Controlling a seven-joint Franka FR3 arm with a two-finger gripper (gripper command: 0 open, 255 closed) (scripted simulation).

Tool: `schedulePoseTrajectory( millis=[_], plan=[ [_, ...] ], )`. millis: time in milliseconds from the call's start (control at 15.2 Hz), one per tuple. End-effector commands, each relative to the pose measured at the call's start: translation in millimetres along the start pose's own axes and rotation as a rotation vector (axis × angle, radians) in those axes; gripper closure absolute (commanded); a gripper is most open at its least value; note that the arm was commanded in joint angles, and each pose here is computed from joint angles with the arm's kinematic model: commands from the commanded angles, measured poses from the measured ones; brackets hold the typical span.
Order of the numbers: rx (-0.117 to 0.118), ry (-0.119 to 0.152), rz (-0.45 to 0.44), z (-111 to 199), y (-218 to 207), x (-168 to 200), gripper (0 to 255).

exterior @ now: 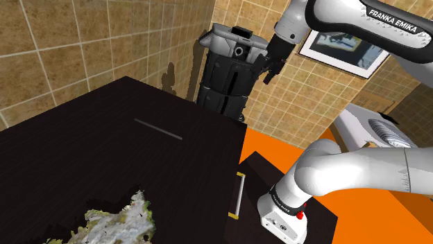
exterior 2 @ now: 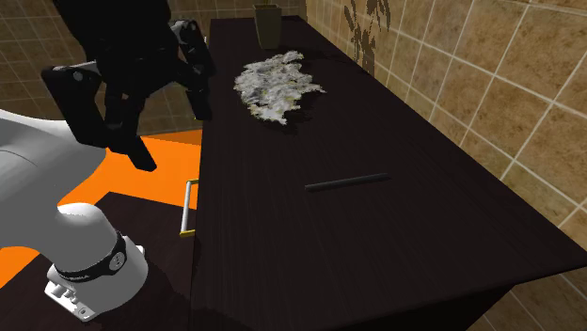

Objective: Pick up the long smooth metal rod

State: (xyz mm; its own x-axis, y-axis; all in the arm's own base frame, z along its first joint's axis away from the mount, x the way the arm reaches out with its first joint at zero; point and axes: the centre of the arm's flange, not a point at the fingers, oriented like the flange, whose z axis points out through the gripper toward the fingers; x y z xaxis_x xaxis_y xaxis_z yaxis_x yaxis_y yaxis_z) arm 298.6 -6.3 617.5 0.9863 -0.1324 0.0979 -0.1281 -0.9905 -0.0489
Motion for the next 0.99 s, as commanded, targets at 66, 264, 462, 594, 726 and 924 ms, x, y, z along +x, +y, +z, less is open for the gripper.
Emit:
schedulePoseTrajectory(
  millis=[66, 264, 462, 594, 726, 924],
  plan=[
    [0.005, -0.009, -0.028, 9, -7, 7, 0],
    [0.020, -0.036, -0.113, 38, -28, 27, 0],
    [0.035, -0.063, -0.197, 66, -51, 44, 0],
    [0.044, -0.081, -0.253, 85, -68, 54, 0],
    [0.054, -0.099, -0.310, 104, -85, 62, 0],
    [0.069, -0.126, -0.394, 132, -112, 73, 0]
  ],
)
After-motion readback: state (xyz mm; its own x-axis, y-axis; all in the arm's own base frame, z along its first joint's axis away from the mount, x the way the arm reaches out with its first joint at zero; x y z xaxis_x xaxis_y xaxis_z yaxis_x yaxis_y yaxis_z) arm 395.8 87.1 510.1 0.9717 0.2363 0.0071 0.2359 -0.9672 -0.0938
